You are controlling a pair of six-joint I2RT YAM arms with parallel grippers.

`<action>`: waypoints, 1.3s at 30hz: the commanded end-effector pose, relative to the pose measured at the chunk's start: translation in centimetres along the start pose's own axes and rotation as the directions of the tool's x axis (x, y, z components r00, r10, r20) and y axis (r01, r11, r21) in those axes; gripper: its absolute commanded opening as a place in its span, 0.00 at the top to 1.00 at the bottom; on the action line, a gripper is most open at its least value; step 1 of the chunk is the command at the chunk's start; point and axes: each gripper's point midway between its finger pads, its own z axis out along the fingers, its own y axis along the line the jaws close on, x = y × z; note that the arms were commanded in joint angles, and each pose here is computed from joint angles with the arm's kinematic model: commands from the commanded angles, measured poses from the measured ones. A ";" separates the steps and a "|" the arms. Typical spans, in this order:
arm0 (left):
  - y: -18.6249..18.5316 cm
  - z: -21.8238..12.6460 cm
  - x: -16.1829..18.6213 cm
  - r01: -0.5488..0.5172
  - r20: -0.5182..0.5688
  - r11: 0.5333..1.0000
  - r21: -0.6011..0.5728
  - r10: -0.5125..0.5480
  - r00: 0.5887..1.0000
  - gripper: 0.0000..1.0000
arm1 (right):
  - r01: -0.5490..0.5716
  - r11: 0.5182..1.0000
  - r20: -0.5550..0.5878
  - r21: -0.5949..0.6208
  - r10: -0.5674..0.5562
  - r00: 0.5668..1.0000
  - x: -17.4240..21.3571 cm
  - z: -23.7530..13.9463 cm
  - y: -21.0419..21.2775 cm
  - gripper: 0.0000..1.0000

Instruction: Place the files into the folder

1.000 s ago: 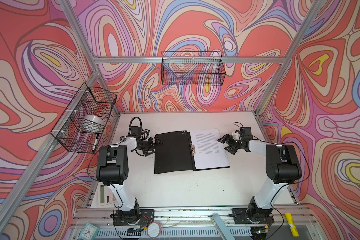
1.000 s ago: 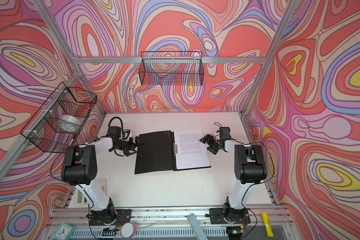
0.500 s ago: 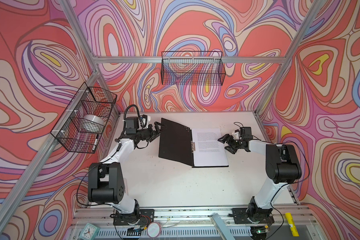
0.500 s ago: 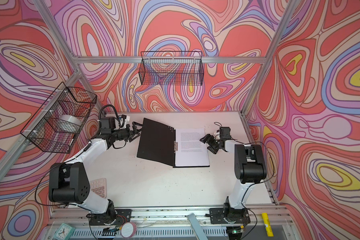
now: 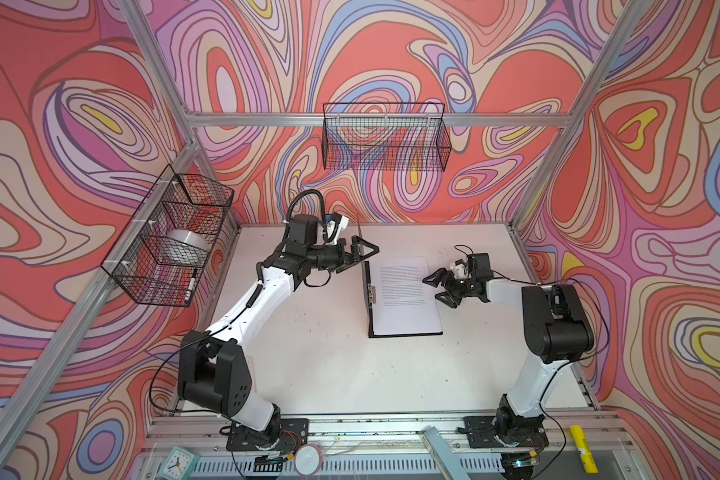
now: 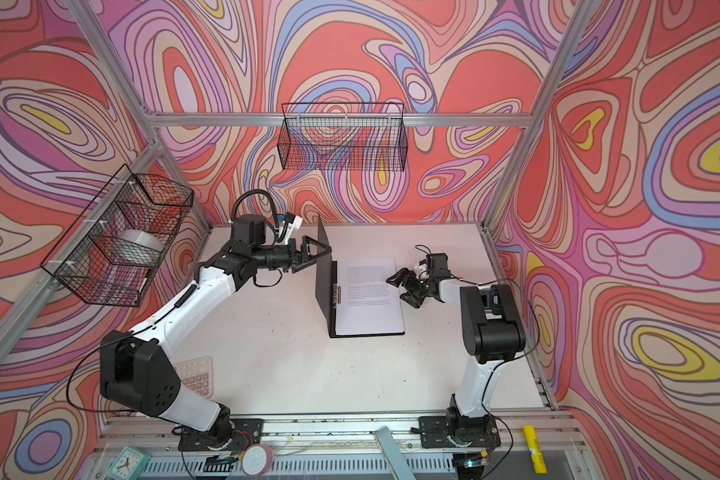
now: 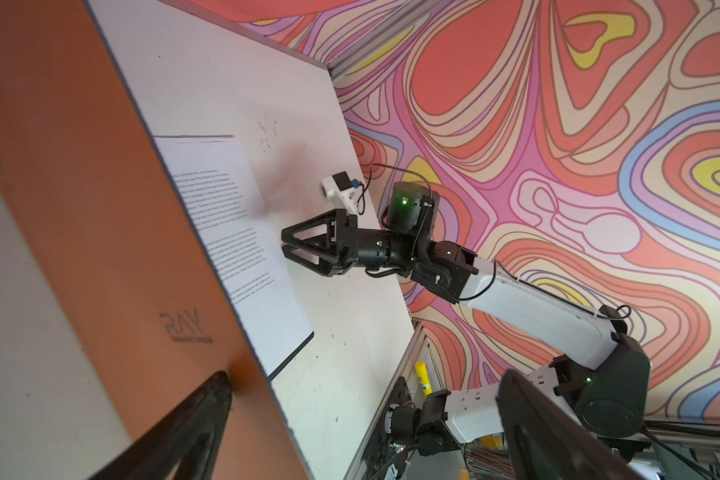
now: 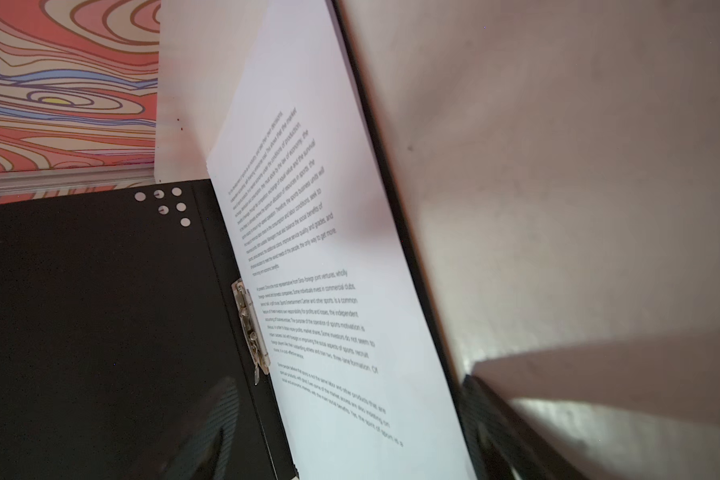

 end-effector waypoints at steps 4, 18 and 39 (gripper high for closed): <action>-1.0 6.6 1.4 -0.016 -0.084 1.000 0.022 0.017 0.996 0.00 | -0.207 0.978 0.066 0.018 0.205 0.977 -1.2 -0.5 -2.6 0.12; -3.3 13.9 3.5 -0.052 -0.159 0.995 0.087 0.066 0.985 0.00 | -0.138 0.990 0.337 0.019 0.124 0.933 -7.7 -14.9 -1.4 0.11; 25.0 -22.2 2.0 0.274 0.411 0.378 -0.884 0.351 0.841 0.00 | 0.061 0.888 0.755 0.455 -0.421 0.503 -10.4 -24.2 -2.1 0.02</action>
